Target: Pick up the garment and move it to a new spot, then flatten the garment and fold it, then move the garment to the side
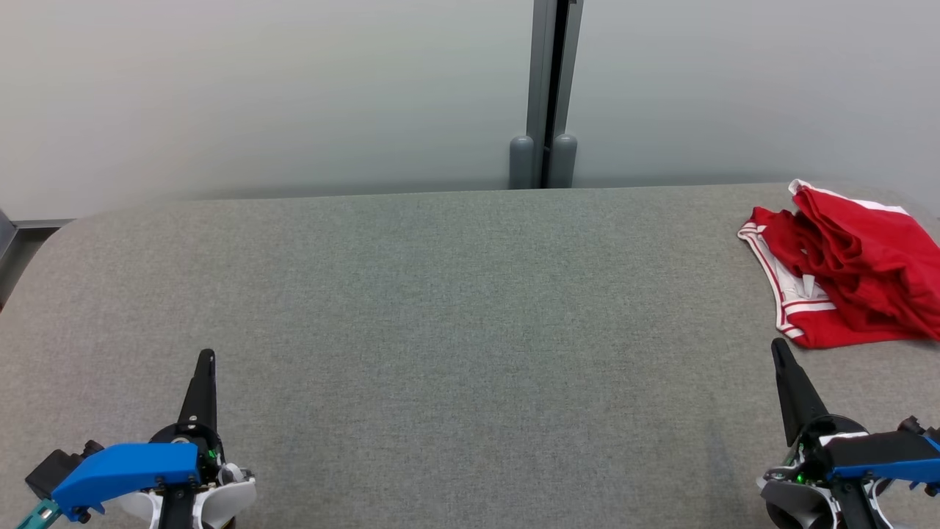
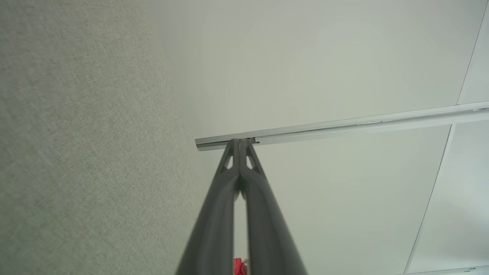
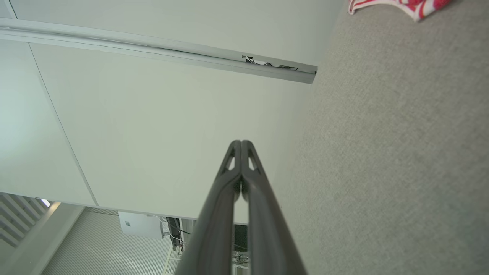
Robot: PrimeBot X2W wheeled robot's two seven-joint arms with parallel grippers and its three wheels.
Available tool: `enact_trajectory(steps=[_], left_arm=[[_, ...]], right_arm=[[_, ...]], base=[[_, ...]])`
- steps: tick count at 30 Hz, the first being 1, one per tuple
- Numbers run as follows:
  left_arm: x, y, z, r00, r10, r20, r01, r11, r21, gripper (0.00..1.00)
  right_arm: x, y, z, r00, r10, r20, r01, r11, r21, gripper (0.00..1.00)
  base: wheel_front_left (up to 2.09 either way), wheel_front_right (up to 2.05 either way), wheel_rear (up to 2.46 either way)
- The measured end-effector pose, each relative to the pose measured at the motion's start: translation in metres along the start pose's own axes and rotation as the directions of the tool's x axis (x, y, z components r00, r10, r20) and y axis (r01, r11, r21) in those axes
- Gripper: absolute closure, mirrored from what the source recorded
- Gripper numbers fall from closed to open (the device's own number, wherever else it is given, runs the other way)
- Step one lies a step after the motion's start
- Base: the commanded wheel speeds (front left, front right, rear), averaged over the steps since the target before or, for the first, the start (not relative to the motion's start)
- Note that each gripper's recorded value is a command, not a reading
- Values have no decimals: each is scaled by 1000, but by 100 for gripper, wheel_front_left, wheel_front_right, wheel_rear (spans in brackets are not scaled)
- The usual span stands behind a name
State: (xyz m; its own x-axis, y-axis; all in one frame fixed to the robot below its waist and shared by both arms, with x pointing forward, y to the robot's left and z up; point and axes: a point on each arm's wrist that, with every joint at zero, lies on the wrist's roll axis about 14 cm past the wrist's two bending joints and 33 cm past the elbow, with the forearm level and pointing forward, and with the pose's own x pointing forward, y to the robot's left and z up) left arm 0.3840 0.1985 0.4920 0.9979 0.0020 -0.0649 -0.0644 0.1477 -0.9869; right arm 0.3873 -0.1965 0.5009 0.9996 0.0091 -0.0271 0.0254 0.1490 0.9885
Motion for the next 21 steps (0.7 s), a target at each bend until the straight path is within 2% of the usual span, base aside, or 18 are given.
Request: enact_trajectory(steps=[21], left_arm=[[3, -12, 4, 999, -54, 7, 54, 988, -148, 100]], right_arm=[[0, 2, 3, 1000, 13, 11, -15, 988, 151, 100]], base=[[0, 0, 0]])
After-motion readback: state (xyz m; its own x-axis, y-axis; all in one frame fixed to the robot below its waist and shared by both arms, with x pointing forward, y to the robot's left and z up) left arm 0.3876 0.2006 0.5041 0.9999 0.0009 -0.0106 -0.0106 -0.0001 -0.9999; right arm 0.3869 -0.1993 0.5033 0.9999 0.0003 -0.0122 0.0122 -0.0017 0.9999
